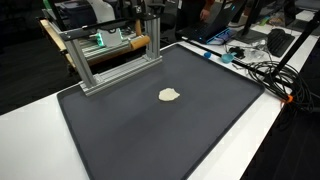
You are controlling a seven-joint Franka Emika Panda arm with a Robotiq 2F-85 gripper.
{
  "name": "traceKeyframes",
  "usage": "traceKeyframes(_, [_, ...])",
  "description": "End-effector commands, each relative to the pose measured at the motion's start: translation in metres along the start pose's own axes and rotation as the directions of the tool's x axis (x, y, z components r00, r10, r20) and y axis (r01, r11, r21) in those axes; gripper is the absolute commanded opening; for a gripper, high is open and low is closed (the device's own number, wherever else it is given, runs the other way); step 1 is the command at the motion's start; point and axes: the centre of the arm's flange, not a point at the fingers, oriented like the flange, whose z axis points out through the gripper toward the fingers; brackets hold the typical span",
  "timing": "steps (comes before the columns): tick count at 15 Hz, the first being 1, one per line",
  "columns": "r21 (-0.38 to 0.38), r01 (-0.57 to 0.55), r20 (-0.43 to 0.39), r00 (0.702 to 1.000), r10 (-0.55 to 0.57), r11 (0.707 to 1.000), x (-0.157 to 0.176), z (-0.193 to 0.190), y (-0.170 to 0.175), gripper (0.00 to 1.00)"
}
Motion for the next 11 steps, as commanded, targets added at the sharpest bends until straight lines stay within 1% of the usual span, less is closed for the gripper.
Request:
traceKeyframes(1, [0.005, -0.087, -0.004, 0.996, 0.087, 0.996, -0.005, -0.005, 0.004, 0.79])
traceKeyframes(3, [-0.005, -0.130, -0.013, 0.991, 0.130, 0.992, -0.004, -0.014, 0.008, 0.93])
traceKeyframes(4, [-0.009, -0.163, -0.027, 0.986, 0.162, 0.987, -0.005, -0.022, 0.012, 0.99])
traceKeyframes(7, [-0.006, -0.265, -0.094, 0.960, 0.263, 0.964, -0.013, -0.057, 0.022, 1.00])
traceKeyframes(8, [0.002, -0.297, -0.128, 0.947, 0.295, 0.955, -0.015, -0.068, 0.026, 1.00])
traceKeyframes(9, [0.006, -0.302, -0.175, 0.938, 0.298, 0.953, -0.014, -0.079, 0.031, 1.00])
traceKeyframes(10, [0.004, -0.259, -0.116, 0.959, 0.258, 0.966, -0.005, -0.055, 0.027, 1.00])
traceKeyframes(11, [0.005, -0.264, -0.135, 0.956, 0.262, 0.965, -0.006, -0.063, 0.029, 1.00])
